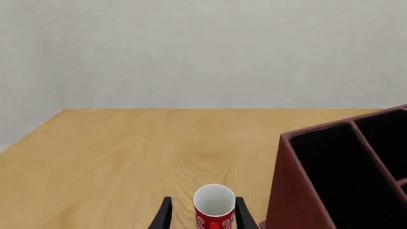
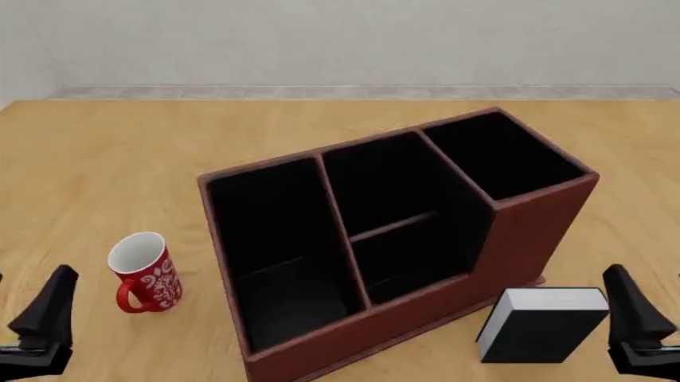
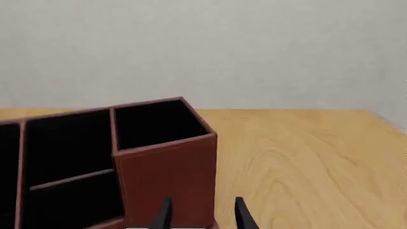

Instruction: Pick up the book and place it in the right compartment of the caddy.

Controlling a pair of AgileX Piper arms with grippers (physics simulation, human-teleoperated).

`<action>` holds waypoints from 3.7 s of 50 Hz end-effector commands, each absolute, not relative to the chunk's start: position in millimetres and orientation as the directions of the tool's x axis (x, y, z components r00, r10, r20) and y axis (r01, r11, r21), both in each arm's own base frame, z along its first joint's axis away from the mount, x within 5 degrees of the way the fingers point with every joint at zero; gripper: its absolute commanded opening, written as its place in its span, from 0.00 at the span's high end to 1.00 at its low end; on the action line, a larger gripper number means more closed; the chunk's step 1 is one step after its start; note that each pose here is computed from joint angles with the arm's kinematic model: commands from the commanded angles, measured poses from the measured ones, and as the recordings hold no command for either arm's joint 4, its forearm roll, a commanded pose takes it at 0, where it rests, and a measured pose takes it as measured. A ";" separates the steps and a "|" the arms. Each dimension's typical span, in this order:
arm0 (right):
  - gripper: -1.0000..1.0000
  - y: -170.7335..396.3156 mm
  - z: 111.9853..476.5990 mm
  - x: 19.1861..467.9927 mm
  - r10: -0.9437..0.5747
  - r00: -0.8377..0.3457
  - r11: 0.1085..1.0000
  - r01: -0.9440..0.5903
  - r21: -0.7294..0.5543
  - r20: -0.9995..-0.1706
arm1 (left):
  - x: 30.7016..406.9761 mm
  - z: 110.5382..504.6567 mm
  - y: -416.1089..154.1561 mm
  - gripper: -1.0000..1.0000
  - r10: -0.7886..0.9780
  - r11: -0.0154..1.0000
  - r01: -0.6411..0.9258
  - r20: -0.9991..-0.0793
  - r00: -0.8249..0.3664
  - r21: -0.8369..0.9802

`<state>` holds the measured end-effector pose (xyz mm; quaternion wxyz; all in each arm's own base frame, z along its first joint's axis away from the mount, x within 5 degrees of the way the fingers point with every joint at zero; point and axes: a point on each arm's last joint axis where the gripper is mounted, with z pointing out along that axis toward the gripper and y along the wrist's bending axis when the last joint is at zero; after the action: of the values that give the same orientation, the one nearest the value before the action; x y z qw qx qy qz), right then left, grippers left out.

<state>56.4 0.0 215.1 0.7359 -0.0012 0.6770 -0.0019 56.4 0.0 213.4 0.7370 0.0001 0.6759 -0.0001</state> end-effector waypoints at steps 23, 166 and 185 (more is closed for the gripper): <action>0.00 3.3 278.6 32.2 -0.405 0.007 0.909 -0.108 -0.403 -0.914 | 56.1 216.3 0.0 0.00 0.000 1.000 0.001 -0.996 0.086 0.000; 0.00 29.4 311.5 105.6 -0.876 -0.241 0.449 -0.727 -0.520 -0.419 | 56.8 215.3 0.9 0.00 -0.001 1.000 -0.015 -0.997 0.083 -0.002; 0.00 37.9 306.3 114.3 -0.883 -0.297 0.436 -0.803 -0.406 -0.363 | 57.1 214.5 0.9 0.00 -0.001 1.000 -0.015 -0.997 0.082 -0.002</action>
<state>110.0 35.6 297.1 0.2884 -0.5250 0.7967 -0.0798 56.9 0.9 214.9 0.7355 -0.0066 0.6774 0.0051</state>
